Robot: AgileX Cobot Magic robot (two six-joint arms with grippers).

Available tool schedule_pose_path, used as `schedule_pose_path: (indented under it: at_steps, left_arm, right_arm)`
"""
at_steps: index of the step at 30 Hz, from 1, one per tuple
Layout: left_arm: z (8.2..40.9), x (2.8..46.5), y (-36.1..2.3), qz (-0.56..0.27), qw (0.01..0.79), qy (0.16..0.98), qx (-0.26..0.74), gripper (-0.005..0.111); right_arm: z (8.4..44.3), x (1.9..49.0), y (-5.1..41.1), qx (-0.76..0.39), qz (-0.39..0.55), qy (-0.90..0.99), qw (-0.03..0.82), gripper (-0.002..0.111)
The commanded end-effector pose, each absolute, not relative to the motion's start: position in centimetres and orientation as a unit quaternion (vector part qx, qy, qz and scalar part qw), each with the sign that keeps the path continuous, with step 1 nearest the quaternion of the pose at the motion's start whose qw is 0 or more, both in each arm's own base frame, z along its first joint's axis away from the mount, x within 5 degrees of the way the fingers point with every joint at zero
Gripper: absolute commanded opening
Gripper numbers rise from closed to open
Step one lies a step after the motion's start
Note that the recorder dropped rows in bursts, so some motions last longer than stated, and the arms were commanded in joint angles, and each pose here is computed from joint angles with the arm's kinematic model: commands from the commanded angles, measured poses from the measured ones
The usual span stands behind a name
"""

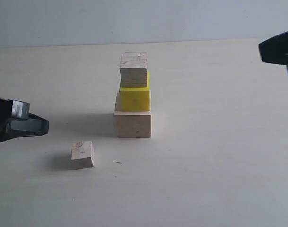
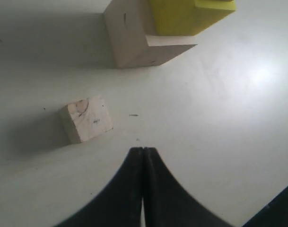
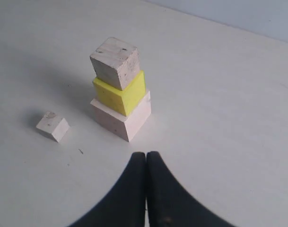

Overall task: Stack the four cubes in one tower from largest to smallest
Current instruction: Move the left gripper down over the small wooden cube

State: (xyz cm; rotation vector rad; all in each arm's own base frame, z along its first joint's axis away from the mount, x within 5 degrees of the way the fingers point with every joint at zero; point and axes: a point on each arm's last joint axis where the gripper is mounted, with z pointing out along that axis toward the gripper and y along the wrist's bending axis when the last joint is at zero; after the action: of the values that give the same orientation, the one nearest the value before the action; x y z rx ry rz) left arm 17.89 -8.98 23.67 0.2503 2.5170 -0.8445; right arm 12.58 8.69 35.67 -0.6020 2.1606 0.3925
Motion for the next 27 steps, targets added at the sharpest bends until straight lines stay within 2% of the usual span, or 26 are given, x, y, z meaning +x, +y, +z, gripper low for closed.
schedule_pose_path:
  at_steps: [1, 4, 7, 13, 19, 27]
  left_arm:
    - [23.0, 17.8, -10.8, -0.309, 0.229, 0.918, 0.098, 0.0]
    - [22.6, 17.5, -12.6, -0.31, 0.228, 0.918, 0.098, 0.0]
    - [22.1, 17.8, -13.8, -0.29, 0.19, 0.935, 0.075, 0.0]
    - [21.6, 19.7, -13.9, -0.195, 0.154, 0.967, 0.063, 0.0]
    - [22.0, 20.6, -14.5, -0.179, 0.124, 0.974, 0.067, 0.0]
    - [18.5, 21.1, -15.6, -0.153, 0.051, 0.986, 0.041, 0.0]
  right_arm:
    - [36.6, 10.8, 7.4, -0.233, 0.164, 0.85, 0.444, 0.0]
    - [36.6, 10.1, 7.0, -0.226, 0.167, 0.855, 0.435, 0.0]
    - [36.2, 9.9, 6.9, -0.229, 0.161, 0.866, 0.415, 0.0]
    - [36.1, 9.8, 6.8, -0.231, 0.158, 0.87, 0.407, 0.0]
    - [36.1, 9.8, 6.8, -0.233, 0.157, 0.869, 0.407, 0.0]
    - [36.0, 9.8, 6.8, -0.234, 0.154, 0.871, 0.403, 0.0]
